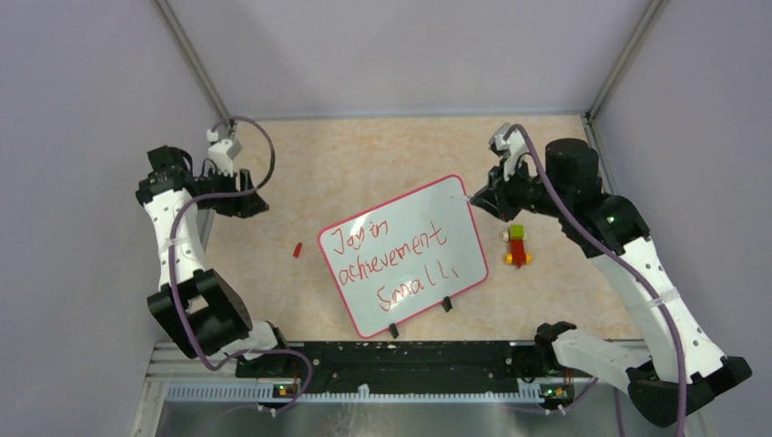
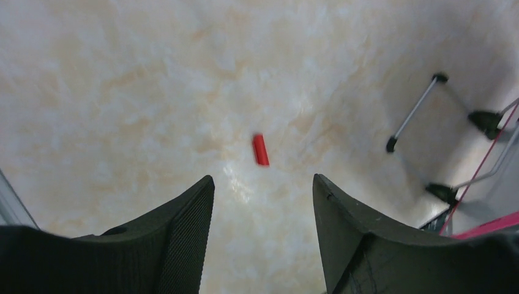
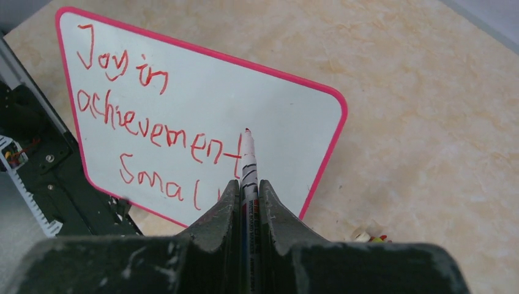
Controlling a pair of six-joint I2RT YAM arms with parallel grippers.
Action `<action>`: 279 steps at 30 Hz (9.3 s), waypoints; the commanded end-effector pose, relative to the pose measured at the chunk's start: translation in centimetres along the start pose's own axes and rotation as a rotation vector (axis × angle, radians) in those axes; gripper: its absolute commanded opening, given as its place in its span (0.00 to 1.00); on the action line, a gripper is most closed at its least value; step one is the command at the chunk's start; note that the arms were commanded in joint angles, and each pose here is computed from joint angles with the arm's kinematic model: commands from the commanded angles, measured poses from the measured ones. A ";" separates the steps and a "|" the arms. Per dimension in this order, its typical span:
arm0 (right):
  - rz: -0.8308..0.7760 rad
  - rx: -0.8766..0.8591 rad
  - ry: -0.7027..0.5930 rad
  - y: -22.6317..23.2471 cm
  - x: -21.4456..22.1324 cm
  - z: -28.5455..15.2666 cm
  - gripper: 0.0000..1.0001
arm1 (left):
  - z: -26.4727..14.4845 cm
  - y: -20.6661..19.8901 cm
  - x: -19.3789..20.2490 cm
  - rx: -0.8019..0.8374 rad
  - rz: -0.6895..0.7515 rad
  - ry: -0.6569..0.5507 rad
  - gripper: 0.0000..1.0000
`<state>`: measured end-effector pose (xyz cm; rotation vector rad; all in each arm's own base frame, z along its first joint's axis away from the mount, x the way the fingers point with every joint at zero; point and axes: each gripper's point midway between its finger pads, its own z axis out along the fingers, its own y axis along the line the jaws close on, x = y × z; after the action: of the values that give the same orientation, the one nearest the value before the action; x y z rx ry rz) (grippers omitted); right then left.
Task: Write a sentence on the whiteboard
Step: Close the whiteboard marker at the center of the board.
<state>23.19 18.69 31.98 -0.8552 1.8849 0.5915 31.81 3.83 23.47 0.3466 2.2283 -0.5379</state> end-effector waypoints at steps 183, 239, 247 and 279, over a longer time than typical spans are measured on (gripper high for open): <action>0.566 -0.684 0.098 8.6 3.3 7.7 0.00 | 6.4 -41.1 -3.7 0.773 0.791 -0.010 0.00; 0.624 -0.770 -0.034 7.9 -2.2 4.2 0.00 | 7.2 -38.3 -1.6 0.548 1.019 0.005 0.03; 0.613 -0.801 0.003 9.5 -1.8 5.1 0.00 | 6.8 -40.5 -3.3 0.589 0.975 -0.046 0.00; 0.501 -0.554 -0.243 -0.8 -7.9 0.0 0.71 | 5.1 -22.2 -10.6 0.338 0.383 -0.115 0.00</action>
<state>26.25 22.45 36.43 -0.5578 1.8120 1.5676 30.88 -22.89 31.41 1.0832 1.9127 -0.6534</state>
